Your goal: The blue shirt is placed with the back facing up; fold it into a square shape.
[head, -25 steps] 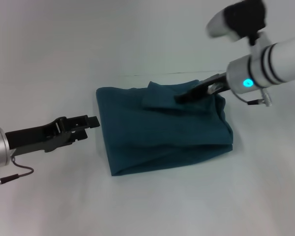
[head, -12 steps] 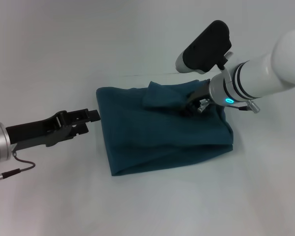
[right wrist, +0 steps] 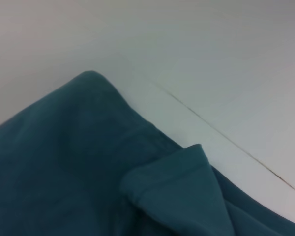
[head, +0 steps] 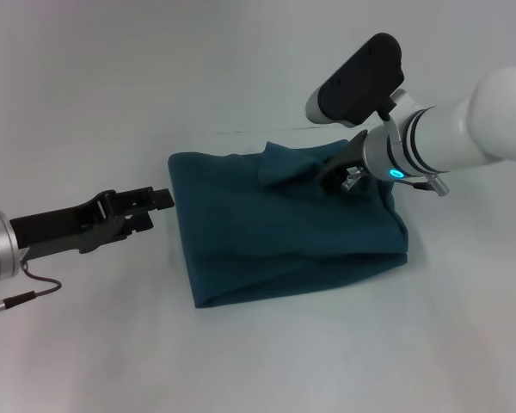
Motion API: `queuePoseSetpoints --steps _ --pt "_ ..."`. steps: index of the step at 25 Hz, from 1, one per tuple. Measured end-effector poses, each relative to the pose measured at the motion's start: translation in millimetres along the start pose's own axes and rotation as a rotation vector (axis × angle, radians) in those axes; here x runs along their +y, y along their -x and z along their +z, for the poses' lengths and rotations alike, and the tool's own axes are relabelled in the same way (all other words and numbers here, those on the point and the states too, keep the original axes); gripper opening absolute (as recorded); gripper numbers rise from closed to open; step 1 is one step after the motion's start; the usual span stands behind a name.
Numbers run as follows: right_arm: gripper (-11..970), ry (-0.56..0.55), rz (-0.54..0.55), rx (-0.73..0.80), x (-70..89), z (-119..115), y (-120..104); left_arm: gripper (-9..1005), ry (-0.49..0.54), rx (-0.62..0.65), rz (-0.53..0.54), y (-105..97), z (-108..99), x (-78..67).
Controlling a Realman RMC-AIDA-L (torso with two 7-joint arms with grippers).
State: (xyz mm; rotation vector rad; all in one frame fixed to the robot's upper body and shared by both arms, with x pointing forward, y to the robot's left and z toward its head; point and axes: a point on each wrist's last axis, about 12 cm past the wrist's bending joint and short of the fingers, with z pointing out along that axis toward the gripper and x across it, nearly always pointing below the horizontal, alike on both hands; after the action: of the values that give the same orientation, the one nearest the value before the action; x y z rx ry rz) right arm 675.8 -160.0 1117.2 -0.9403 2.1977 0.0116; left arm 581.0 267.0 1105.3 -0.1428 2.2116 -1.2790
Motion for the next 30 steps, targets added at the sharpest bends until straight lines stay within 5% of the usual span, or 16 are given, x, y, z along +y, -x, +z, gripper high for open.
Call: queuePoseSetpoints --steps 1,3,9,17,30 --pt "421 0.000 -0.002 0.000 0.4 0.3 0.1 647 0.000 0.000 0.000 0.0 0.0 0.0" --pt "182 -0.002 -0.002 -0.002 0.4 0.4 0.5 647 0.001 -0.001 0.000 0.0 0.0 0.2" --pt "23 -0.018 0.047 -0.021 -2.9 -0.4 0.9 647 0.006 -0.007 -0.001 0.6 0.1 0.8" --pt "25 -0.060 0.222 -0.064 -21.2 -5.0 -0.3 646 0.006 -0.006 0.002 1.2 1.0 0.1" --pt "28 -0.070 0.304 -0.067 -27.5 -4.7 -7.7 646 0.005 -0.005 0.000 0.9 1.1 0.2"
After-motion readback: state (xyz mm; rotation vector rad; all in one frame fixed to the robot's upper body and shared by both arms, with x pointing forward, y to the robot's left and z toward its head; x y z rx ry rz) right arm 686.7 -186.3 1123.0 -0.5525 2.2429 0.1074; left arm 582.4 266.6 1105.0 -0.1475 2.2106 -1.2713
